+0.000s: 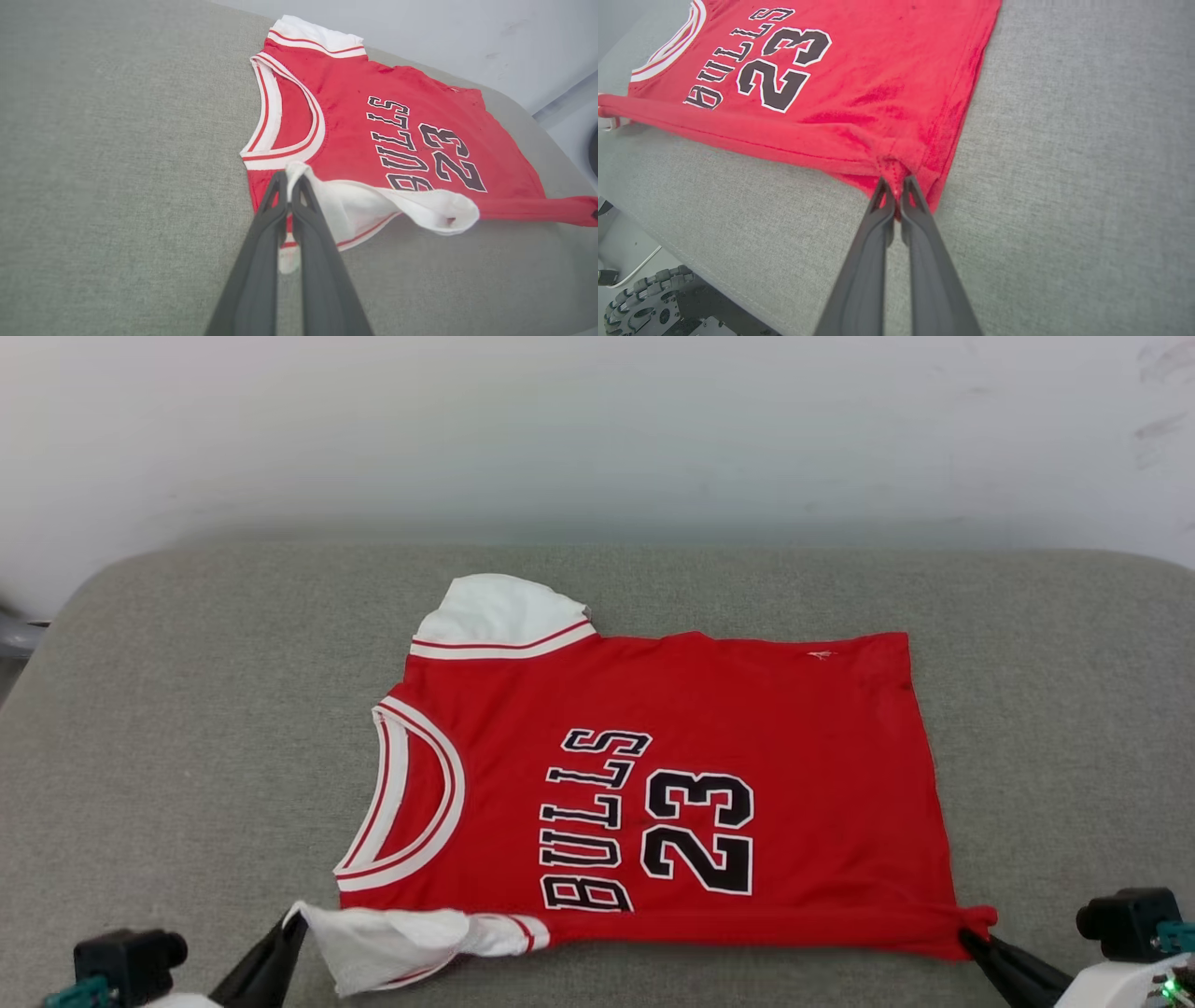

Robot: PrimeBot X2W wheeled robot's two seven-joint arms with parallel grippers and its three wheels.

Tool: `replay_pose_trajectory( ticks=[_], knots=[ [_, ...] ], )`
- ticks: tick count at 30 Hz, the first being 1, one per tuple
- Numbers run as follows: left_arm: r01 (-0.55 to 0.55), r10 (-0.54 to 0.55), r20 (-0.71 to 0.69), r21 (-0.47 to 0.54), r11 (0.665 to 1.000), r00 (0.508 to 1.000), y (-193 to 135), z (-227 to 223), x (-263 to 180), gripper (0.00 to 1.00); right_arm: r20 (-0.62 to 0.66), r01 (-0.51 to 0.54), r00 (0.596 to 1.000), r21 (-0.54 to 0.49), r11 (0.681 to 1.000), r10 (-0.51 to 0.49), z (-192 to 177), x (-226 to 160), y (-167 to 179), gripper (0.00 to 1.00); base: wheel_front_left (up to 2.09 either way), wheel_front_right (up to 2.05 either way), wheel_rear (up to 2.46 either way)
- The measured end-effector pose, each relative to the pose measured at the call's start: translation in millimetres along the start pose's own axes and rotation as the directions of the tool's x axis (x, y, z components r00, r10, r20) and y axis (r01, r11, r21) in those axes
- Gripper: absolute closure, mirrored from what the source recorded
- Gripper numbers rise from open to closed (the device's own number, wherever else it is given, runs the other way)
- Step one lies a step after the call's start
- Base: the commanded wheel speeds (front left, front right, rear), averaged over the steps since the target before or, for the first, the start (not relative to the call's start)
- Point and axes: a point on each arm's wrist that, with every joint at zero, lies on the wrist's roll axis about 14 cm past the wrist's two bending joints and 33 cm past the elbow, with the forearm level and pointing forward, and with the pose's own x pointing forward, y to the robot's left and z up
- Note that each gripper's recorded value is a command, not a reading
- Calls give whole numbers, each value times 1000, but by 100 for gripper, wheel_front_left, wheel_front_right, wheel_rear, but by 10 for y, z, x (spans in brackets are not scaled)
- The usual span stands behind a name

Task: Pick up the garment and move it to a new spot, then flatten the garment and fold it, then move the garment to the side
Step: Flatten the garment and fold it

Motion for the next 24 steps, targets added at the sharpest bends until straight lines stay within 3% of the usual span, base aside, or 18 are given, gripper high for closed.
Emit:
replay_pose_trajectory(
  ticks=[12, 24],
  knots=[
    [122, -123, -5, 143, 982, 992, -141, 476, 835, 100, 36, -5, 999, -19, 1000, 6, 318, 318, -89, 100, 0, 0, 0],
    [127, -111, -109, 157, 979, 988, 20, 313, 1455, 100, -26, -11, 1000, -35, 999, 10, 326, 687, -204, 100, 0, 0, 0]
  ],
)
